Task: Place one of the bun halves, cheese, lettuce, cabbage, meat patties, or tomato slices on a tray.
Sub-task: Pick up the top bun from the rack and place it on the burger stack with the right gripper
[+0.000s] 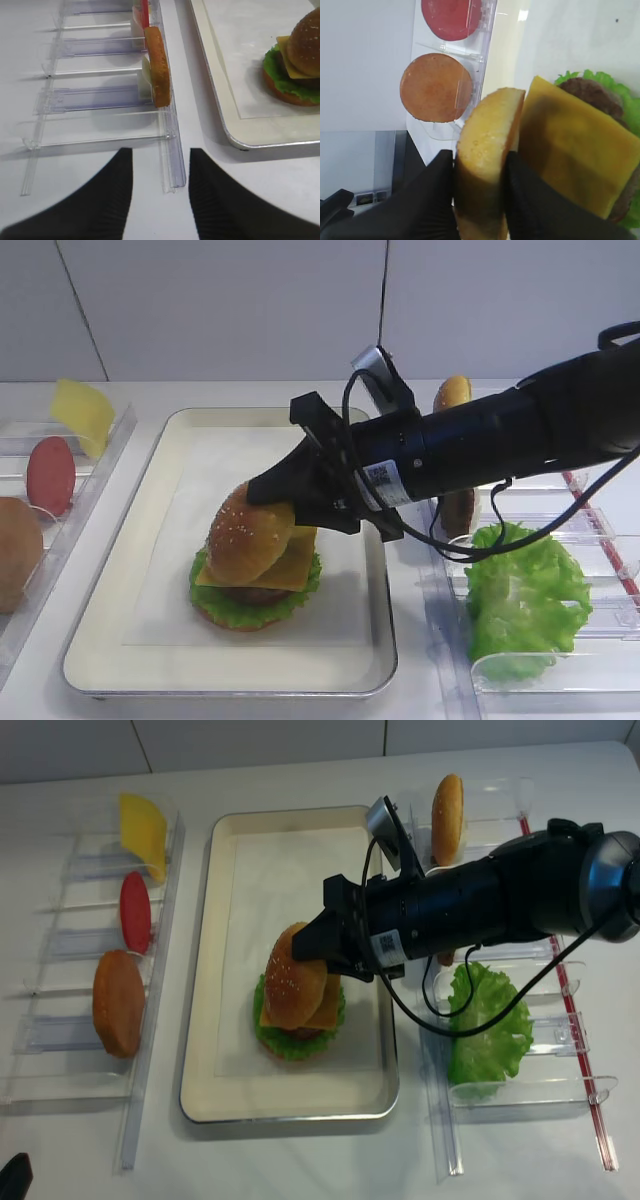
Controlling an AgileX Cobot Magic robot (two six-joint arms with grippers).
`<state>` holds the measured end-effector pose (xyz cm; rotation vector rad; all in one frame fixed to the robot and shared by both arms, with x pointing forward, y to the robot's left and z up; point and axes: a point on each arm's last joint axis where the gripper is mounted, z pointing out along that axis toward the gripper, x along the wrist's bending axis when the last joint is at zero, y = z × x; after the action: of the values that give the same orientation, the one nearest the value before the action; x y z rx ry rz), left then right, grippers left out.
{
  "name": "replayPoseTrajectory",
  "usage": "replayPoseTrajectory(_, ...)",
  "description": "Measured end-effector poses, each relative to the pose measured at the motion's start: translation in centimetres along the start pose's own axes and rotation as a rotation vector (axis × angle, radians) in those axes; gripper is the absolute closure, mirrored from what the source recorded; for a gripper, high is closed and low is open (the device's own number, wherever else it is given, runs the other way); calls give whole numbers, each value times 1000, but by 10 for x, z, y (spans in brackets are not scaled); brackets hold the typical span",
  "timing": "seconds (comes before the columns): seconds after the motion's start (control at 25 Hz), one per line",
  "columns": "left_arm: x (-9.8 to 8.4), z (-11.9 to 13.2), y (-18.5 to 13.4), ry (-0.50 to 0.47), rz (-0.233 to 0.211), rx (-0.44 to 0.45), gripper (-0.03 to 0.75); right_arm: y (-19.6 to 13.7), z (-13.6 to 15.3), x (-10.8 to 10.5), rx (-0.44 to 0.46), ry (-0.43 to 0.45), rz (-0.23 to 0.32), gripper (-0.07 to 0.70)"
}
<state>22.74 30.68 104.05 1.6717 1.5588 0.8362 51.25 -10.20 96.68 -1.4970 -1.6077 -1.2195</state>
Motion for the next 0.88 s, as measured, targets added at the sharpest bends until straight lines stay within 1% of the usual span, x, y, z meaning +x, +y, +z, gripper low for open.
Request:
replayPoseTrajectory(0.16, 0, 0, 0, 0, 0, 0, 461, -1, 0, -1, 10, -13, -10, 358)
replayPoseTrajectory(0.76, 0, 0, 0, 0, 0, 0, 461, -1, 0, -2, 17, -28, -9, 358)
replayPoseTrajectory(0.88, 0, 0, 0, 0, 0, 0, 461, -2, 0, -2, 25, -34, -17, 345)
